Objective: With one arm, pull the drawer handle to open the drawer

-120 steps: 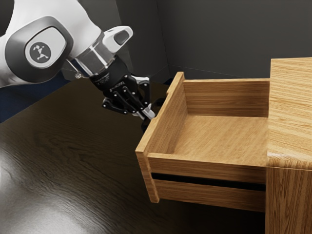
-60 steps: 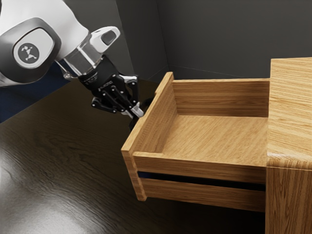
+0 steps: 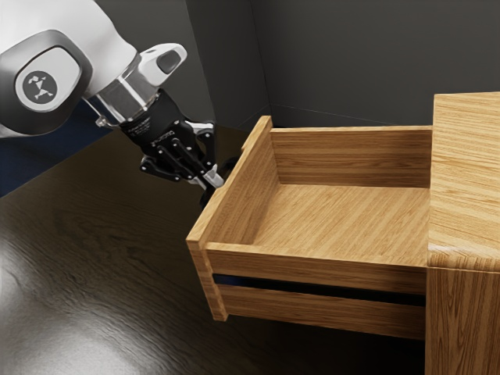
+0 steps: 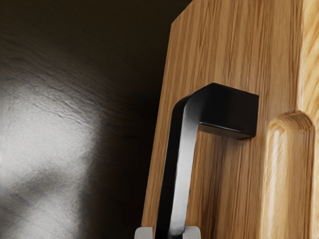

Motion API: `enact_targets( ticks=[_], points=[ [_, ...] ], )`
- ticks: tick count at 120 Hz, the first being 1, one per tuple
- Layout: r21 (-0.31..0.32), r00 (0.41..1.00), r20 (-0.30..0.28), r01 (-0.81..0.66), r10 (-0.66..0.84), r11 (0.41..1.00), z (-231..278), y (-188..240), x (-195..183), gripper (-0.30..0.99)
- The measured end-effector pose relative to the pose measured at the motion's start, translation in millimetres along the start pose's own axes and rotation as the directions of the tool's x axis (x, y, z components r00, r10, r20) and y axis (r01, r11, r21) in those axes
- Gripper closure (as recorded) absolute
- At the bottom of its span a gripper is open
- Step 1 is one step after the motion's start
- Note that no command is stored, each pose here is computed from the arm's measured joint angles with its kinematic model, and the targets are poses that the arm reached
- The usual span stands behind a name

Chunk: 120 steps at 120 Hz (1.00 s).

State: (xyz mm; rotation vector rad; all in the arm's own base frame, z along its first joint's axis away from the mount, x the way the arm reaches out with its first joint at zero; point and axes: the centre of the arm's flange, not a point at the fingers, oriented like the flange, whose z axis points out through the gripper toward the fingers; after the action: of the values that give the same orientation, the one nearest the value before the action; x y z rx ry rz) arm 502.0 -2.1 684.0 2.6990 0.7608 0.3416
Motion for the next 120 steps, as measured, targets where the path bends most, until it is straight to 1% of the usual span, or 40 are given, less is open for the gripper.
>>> enact_targets(
  ticks=[16,38,69,76,82,90,99,109,120],
  points=[
    [0.0,1.0,0.0,0.0,0.0,1.0,-0.3,-0.2,-0.1,0.78],
    [-0.004,1.0,0.001,0.0,0.0,1.0,-0.6,0.2,-0.4,0.7],
    [-0.047,1.0,-0.024,-0.01,0.008,0.999,-28.1,-4.0,-8.0,0.61],
    [-0.054,0.999,-0.03,-0.014,0.013,0.998,-34.2,-3.8,-10.0,0.56],
    [-0.051,0.999,-0.039,-0.023,0.021,0.998,-41.1,-1.9,-10.5,0.45],
    [-0.026,0.997,-0.068,-0.047,0.046,0.999,-58.7,8.3,-8.5,0.33],
    [0.032,0.993,-0.088,-0.079,0.082,0.996,-73.9,31.0,-3.8,0.23],
    [0.094,0.989,-0.071,-0.121,0.128,0.988,-69.9,62.7,-6.0,0.16],
    [0.142,0.988,-0.05,-0.138,0.146,0.98,-66.9,80.2,-4.7,0.1]
  ],
)
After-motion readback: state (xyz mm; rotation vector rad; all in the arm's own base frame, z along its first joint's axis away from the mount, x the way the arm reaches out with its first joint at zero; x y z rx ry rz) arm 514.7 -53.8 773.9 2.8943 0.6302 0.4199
